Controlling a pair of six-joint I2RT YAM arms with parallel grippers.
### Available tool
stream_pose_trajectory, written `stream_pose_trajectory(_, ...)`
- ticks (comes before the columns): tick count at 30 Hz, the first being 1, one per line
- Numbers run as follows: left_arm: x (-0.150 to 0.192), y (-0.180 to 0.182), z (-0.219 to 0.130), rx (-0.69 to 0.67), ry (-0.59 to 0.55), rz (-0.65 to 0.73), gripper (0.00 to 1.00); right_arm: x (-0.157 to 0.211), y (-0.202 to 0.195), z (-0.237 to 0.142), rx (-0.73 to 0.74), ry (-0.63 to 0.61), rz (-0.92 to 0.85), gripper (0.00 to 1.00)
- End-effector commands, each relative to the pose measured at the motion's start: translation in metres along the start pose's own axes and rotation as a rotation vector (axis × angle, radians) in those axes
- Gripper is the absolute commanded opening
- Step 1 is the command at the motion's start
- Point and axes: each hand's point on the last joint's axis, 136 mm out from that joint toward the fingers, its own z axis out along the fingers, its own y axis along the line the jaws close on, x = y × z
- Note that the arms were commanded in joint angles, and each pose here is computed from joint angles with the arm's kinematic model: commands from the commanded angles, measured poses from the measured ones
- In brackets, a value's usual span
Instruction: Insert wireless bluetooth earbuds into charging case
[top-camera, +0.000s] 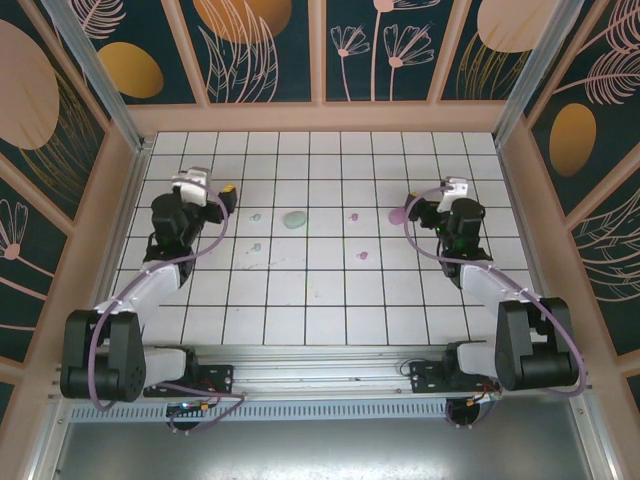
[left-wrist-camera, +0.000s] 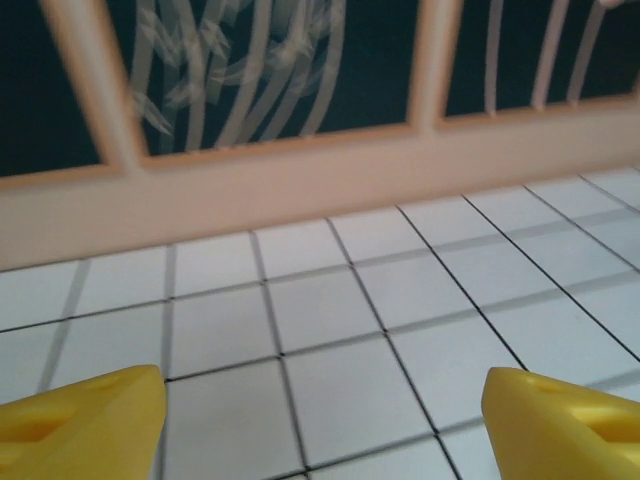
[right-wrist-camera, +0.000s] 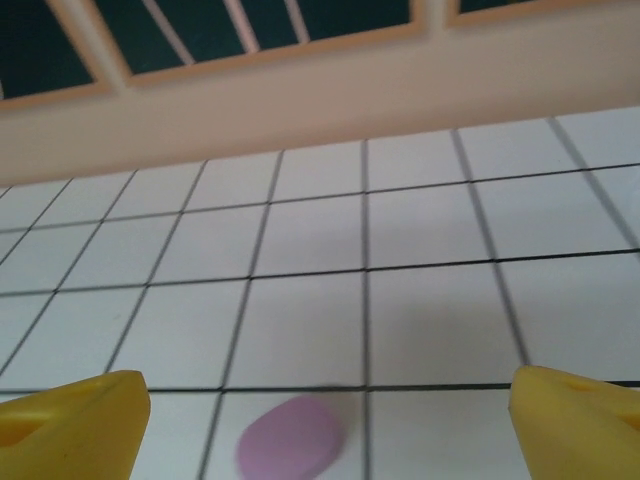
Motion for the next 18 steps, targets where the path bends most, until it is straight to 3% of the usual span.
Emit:
stream_pose_trajectory(1, 0.047, -0.060, 0.014, 0.240, 0.234, 0.087, 0.81, 0.010, 0.025, -0.005, -0.044, 0.120, 0.047, 0.93)
stream_pose_trajectory(7, 0.086, -0.113, 0.035, 0.403, 0.425, 0.243, 0.79, 0.010, 0.066, -0.008, -0.144, 0.170, 0.103, 0.93)
stream_pose_trajectory(13, 0.115, -0.119, 0.057, 0.445, 0.595, 0.407, 0.79, 0.019, 0.081, -0.010, -0.185, 0.214, 0.119, 0.93)
stream_pose_trajectory(16, 0.130, -0.129, 0.062, 0.491, 0.614, 0.497, 0.89, 0.023, 0.083, -0.007, -0.190, 0.229, 0.120, 0.93)
stream_pose_trajectory(18, 0.133, -0.135, 0.064, 0.512, 0.603, 0.539, 0.90, 0.024, 0.082, -0.004, -0.185, 0.235, 0.113, 0.93)
